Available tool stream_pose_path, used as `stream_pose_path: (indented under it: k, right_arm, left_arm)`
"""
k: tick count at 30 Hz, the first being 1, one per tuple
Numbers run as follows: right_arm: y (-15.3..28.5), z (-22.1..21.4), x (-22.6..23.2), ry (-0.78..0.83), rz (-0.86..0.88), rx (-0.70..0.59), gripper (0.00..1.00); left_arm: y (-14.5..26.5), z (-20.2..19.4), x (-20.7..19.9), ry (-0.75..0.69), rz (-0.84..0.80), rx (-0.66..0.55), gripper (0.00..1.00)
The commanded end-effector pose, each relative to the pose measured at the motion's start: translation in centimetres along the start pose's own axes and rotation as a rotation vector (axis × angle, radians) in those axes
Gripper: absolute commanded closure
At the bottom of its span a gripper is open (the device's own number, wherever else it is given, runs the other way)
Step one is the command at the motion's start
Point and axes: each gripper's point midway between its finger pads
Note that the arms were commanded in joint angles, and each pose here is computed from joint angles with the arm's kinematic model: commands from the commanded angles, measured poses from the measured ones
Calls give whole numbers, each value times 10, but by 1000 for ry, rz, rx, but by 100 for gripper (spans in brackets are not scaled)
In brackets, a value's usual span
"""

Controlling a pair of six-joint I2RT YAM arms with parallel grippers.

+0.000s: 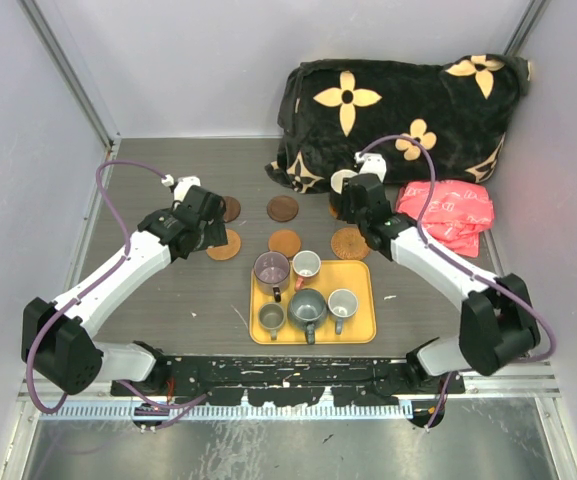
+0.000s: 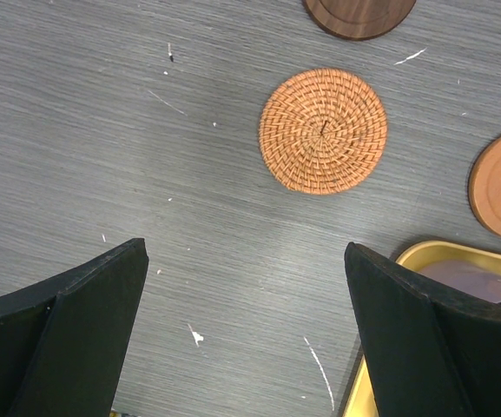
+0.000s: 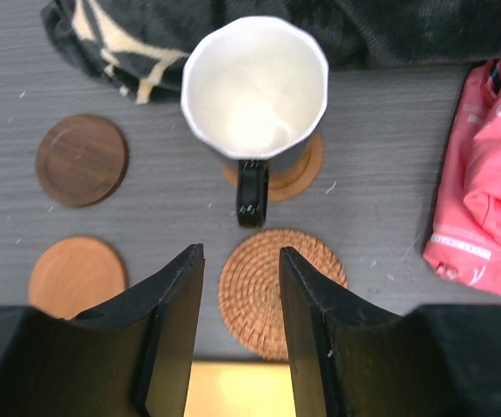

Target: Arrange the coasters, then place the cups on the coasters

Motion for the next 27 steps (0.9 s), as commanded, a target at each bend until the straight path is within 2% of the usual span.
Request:
stream_pose_path:
  k: [1,8,12,27]
  right_arm:
    - [46,2,8,-16,31,31,54]
    - [107,-31,34,7,89,150,55]
    - [137,-47,42,-60,137,180,56]
    - [203,-121,61,-122,163,326,58]
  left_arm:
    - [8,16,-1,23,-17,-63,2]
    - [3,10,-1,20,-22,-53,2]
    - [9,13,-1,30,-46,-73,2]
    - [13,3,3,39,-63,-47,2]
Point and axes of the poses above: each gripper's point midway between its finger pads, its own y axis back along the fingers, its own x axis along the line the jaws close on, z = x × y, and after that the axes turned 7 degrees about y, right-handed
